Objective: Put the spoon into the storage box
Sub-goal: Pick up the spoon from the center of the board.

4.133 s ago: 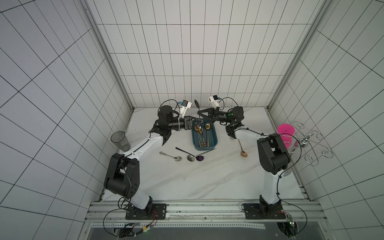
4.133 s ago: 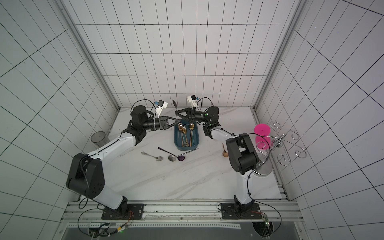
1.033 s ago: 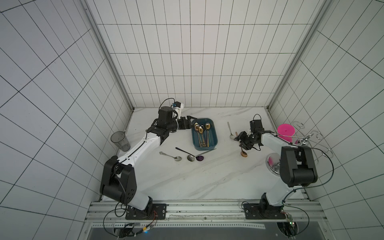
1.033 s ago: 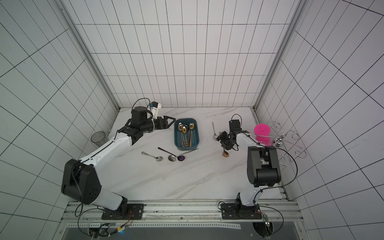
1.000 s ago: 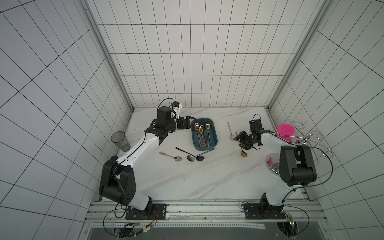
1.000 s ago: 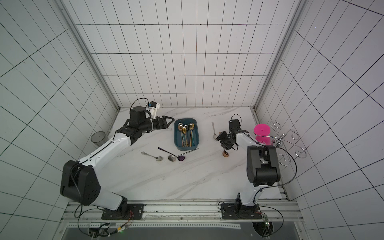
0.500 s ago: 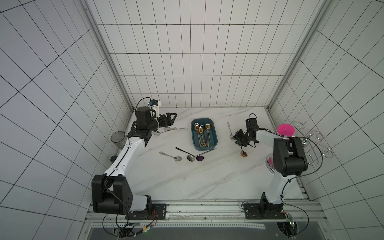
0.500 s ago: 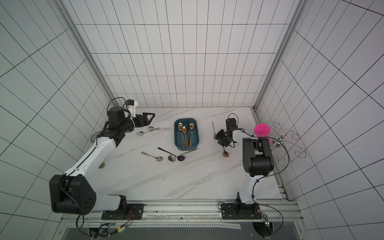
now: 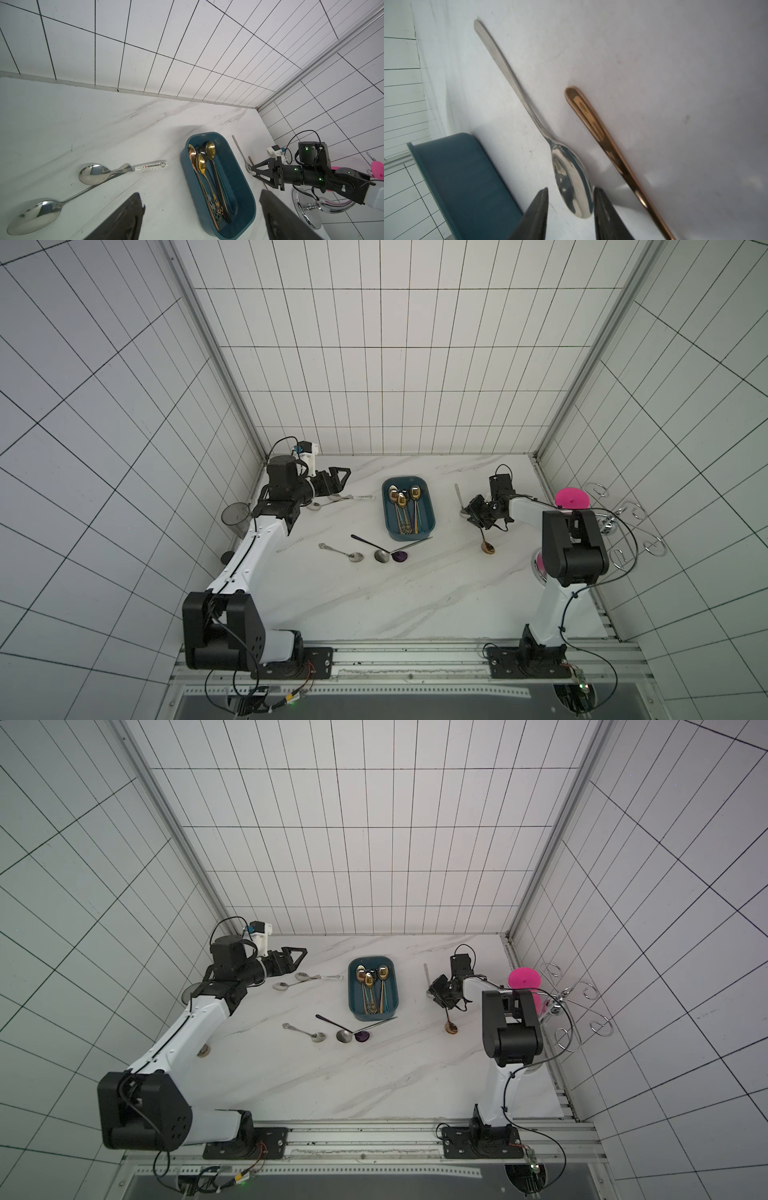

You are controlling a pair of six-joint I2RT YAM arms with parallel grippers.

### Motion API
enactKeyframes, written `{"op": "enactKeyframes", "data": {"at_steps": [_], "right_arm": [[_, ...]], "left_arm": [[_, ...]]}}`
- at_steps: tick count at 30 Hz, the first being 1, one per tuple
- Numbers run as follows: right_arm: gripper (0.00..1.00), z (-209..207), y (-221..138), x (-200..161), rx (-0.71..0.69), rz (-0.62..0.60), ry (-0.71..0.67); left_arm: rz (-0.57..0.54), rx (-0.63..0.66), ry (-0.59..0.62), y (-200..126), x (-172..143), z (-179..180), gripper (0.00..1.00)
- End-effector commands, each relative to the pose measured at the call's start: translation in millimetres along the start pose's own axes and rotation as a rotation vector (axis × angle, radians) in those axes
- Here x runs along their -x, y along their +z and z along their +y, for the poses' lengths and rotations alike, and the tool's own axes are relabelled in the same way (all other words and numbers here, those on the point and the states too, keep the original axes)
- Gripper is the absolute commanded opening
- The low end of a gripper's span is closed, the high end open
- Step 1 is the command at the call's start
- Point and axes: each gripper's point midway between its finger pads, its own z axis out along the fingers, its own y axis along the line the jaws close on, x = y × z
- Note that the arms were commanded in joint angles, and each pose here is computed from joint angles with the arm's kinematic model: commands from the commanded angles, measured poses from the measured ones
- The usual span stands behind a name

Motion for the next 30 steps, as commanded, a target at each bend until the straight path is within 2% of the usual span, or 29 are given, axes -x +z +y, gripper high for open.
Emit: {"op": "enactKeyframes", "data": {"at_steps": [1, 6, 11, 16, 18, 25, 30], "right_arm": [[0.39, -4.9, 9.3, 2.0, -0.036, -0.006, 0.004], [0.38, -12.8, 16.2, 2.9, -0.058, -0.004, 0.008], [0.29, -18.2, 20.5, 4.9, -0.071, -0.013, 0.007], [0.09, -20.8, 15.9, 8.1, -0.083, -0.043, 0.004], [0.02, -18.8, 13.3, 8.8, -0.08, -0.046, -0.036], [0.0, -5.7, -4.4, 4.7, -0.049, -0.049, -0.096], [0.0, 4.8, -21.2, -8.1, 0.005, -0.024, -0.163]], "left_arm": [[-0.038, -0.017, 0.023, -8.1, 9.7, -6.3, 0.89], [-0.044, -0.017, 0.024, -9.2, 10.4, -4.7, 0.89], [-0.049, -0.011, 0.02, -9.5, 10.9, -2.3, 0.89], [-0.054, -0.009, 0.013, -11.4, 13.7, -1.2, 0.9], [-0.053, -0.009, 0.015, -10.8, 12.4, -0.3, 0.89], [-0.055, -0.008, 0.014, -11.4, 13.5, 1.0, 0.9], [-0.038, -0.034, 0.063, -12.1, 13.7, -5.1, 0.89]]}}
